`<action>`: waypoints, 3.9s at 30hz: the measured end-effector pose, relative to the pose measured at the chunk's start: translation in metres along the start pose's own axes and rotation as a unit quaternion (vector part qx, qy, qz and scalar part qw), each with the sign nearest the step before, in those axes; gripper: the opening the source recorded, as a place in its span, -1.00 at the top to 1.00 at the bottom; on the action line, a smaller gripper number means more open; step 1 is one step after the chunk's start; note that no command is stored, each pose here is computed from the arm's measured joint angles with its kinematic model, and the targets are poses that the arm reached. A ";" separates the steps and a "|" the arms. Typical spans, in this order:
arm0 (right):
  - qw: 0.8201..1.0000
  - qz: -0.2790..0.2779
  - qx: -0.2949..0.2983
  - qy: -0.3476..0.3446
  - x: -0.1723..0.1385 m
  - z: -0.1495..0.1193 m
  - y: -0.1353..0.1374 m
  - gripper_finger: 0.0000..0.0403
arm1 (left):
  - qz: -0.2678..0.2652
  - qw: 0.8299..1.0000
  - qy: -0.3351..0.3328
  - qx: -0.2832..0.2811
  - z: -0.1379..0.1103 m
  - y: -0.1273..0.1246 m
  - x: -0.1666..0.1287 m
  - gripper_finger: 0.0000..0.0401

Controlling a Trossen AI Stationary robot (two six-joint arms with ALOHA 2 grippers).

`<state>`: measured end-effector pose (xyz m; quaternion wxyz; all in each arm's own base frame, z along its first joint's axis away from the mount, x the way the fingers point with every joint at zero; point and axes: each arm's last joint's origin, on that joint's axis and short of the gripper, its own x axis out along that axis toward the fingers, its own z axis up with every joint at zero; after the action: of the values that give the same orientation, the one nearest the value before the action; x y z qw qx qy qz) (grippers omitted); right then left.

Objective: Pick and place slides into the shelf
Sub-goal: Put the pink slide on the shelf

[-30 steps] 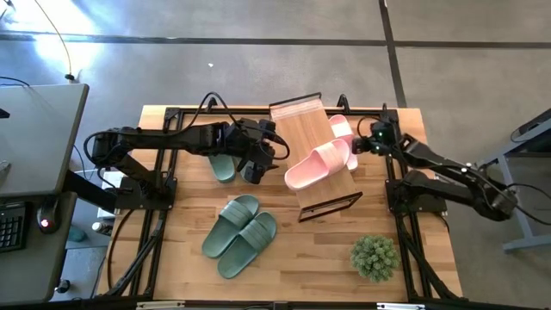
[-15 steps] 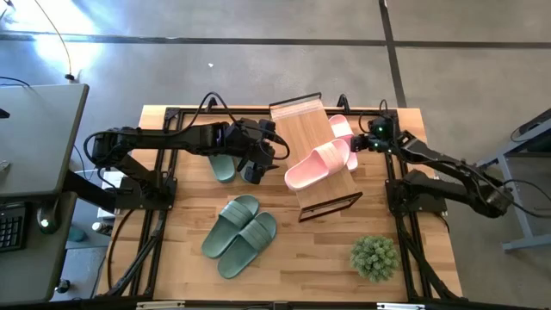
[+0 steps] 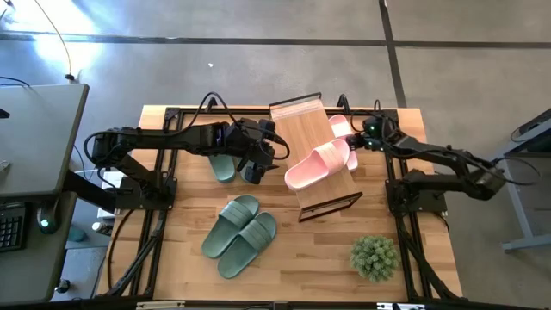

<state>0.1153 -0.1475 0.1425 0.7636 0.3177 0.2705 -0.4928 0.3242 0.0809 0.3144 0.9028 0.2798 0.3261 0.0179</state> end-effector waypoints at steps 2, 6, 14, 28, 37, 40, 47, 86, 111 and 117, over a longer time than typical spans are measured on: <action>1.000 -0.002 -0.007 -0.006 0.001 0.000 0.002 0.41 | 0.000 1.000 0.000 0.000 0.000 0.000 0.000 -0.62; 1.000 0.005 -0.012 -0.020 0.005 0.002 0.005 0.42 | 0.000 1.000 0.000 0.000 0.000 0.000 0.000 -0.62; 0.999 -0.019 -0.010 -0.028 0.013 0.000 0.009 0.61 | 0.000 1.000 0.000 0.000 0.000 0.000 0.000 -0.62; 0.998 -0.032 0.006 -0.045 0.013 0.002 0.009 0.99 | 0.000 1.000 0.000 0.000 0.000 0.000 0.000 -0.62; 0.990 -0.087 0.032 -0.111 -0.012 0.010 0.004 1.00 | 0.001 1.000 -0.002 -0.013 0.001 0.000 0.000 -0.62; 0.985 -0.089 0.048 -0.138 -0.023 0.014 0.003 1.00 | 0.010 1.000 -0.013 -0.014 0.003 0.002 0.000 -0.62; 0.966 -0.122 0.083 -0.210 -0.056 0.020 0.003 1.00 | 0.033 0.998 -0.044 -0.014 0.008 0.006 -0.001 -0.62; 0.736 0.312 0.175 -0.574 -0.177 0.117 0.101 1.00 | 0.274 0.880 -0.293 -0.254 0.038 0.038 0.042 -0.62; 0.694 0.418 0.205 -0.549 -0.158 0.140 0.154 1.00 | 0.351 0.824 -0.342 -0.285 0.031 0.036 0.071 -0.62; 0.697 0.417 0.200 -0.549 -0.158 0.141 0.155 1.00 | 0.355 0.823 -0.341 -0.284 0.031 0.036 0.071 -0.62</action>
<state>0.2142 -0.1131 0.3832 0.8221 0.2165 -0.4615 -0.2535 0.4036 0.1114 0.3113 0.9273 0.0958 -0.1439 0.3319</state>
